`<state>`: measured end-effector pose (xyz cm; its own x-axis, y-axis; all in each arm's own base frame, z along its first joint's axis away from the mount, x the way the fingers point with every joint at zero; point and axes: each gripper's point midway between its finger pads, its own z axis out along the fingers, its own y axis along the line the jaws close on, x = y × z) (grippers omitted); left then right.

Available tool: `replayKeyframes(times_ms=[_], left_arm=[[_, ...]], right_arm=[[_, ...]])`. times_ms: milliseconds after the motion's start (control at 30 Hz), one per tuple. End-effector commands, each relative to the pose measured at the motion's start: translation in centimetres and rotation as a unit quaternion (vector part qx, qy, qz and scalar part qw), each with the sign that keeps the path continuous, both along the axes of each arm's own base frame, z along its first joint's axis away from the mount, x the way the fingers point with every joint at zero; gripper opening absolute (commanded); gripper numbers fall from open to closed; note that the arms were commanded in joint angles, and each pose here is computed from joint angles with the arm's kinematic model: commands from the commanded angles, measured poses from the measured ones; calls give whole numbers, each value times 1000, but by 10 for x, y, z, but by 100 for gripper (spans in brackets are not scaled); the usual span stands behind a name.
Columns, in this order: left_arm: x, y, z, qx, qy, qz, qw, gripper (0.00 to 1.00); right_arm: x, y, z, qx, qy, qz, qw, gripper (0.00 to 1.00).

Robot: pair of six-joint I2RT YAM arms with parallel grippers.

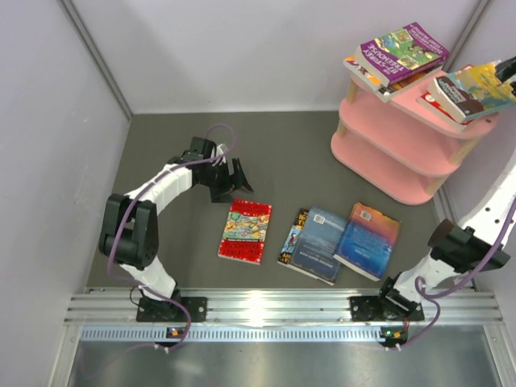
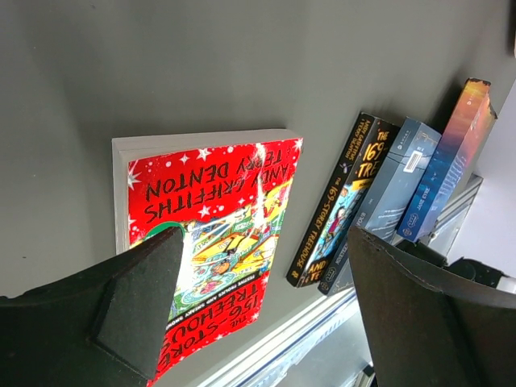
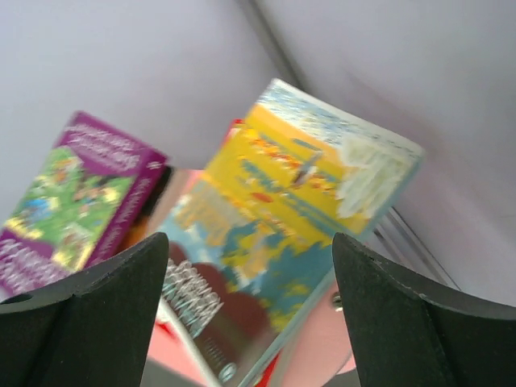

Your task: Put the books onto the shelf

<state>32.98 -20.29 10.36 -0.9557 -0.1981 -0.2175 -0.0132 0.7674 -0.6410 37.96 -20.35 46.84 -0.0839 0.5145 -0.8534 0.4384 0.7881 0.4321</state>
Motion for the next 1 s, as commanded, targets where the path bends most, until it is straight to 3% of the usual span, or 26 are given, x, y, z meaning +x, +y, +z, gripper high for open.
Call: replayKeyframes(times_ms=[0, 100, 200, 233, 300, 333, 400, 467, 533, 667, 967], left_arm=[[8, -2, 13, -7, -19, -8, 1000, 88], [7, 0, 13, -4, -21, -5, 1000, 88], [4, 3, 7, 5, -15, -1, 1000, 88], [4, 4, 5, 9, -15, 1, 1000, 89], [0, 7, -1, 15, -9, 2, 1000, 89], [-1, 8, -2, 18, -7, 2, 1000, 89], [-5, 12, -8, 28, -3, 5, 1000, 90], [-12, 16, -17, 40, 13, 7, 999, 90], [-17, 18, -25, 47, 26, 9, 999, 90], [-36, 24, -48, 54, 66, 20, 996, 89], [-68, 34, -87, 78, 135, 33, 987, 90]], right_arm=[[-23, 57, 84, -45, -127, 85, 987, 82], [-30, 107, 98, -48, -151, 152, 975, 82], [-31, 190, 81, -38, -146, 253, 956, 84], [-21, 237, 41, -6, -104, 310, 945, 84], [-35, 281, 13, 3, -80, 336, 939, 85], [-38, 330, -37, 21, -29, 388, 921, 85], [-48, 370, -78, 55, 10, 412, 909, 86], [-61, 423, -140, 99, 75, 456, 881, 87], [-74, 452, -195, 132, 129, 481, 857, 87], [-68, 499, -243, 247, 133, 516, 809, 87], [-64, 532, -356, 285, 255, 499, 778, 87]])
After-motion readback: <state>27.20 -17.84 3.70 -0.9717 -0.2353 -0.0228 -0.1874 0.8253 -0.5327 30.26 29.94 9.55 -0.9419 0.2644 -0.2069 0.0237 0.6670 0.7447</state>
